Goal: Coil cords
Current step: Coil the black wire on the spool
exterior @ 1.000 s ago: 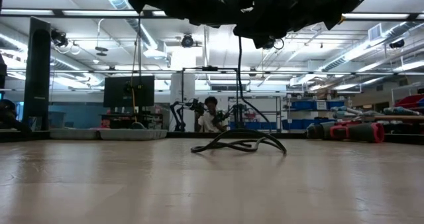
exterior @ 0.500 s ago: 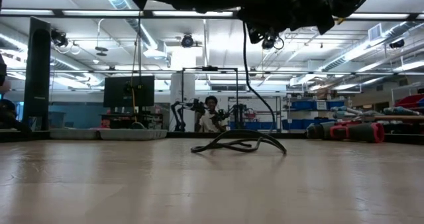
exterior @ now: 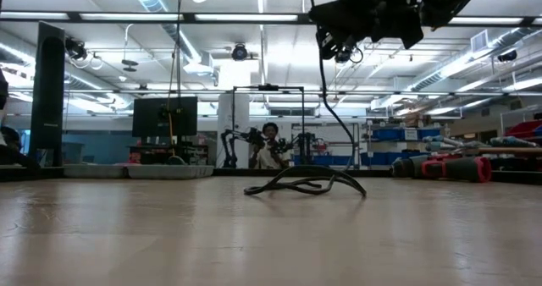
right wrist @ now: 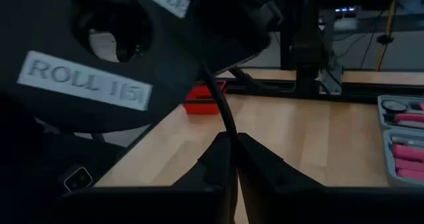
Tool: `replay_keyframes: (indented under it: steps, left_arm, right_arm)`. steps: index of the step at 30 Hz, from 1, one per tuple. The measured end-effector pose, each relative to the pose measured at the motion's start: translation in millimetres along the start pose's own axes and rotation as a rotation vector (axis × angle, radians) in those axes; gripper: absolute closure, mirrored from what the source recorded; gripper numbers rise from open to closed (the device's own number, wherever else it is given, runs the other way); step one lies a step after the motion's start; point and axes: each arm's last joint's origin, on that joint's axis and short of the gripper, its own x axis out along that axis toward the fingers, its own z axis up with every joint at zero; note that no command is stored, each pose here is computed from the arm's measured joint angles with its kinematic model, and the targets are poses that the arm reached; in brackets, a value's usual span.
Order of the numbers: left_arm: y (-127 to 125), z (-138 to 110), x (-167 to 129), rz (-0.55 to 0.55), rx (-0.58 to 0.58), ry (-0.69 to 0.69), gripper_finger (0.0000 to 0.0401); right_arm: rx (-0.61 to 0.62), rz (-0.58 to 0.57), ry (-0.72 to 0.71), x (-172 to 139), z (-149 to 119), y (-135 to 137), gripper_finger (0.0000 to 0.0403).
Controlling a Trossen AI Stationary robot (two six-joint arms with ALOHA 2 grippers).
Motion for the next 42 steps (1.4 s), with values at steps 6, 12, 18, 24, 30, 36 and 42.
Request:
replay_keyframes:
  steps: [6, 12, 18, 24, 30, 36, 42]
  left_arm:
    - [0.3, 1.8, 0.3, 0.022, 0.03, 0.01, 0.0401]
    - [-1.9, -0.2, 0.7, 0.036, 0.031, 0.053, 0.0401]
    - [-2.5, -2.4, 0.8, 0.042, 0.029, 0.082, 0.0401]
    - [-1.6, -0.3, -0.2, 0.046, 0.026, 0.075, 0.0401]
    - [-4.3, 2.6, -0.3, 0.037, 0.028, 0.071, 0.0401]
    - [-5.1, 2.6, -0.1, 0.035, 0.027, 0.071, 0.0401]
    - [-9.1, 5.5, 0.8, 0.031, 0.028, 0.062, 0.0401]
  right_arm:
    - [0.005, 0.011, 0.008, 4.1, -0.5, 4.6, 0.0382]
    - [0.04, 0.026, 0.057, 6.5, -6.0, 8.1, 0.0381]
    - [0.046, 0.026, 0.081, 6.6, -8.7, 8.7, 0.0378]
    - [0.056, 0.018, 0.104, 6.4, -11.8, 8.6, 0.0369]
    - [0.061, -0.006, 0.124, 6.7, -14.2, 8.6, 0.0341]
    - [0.026, -0.055, 0.136, 11.5, -14.3, 12.5, 0.0336]
    - [0.01, -0.159, 0.193, 10.9, -29.4, 13.0, 0.0338]
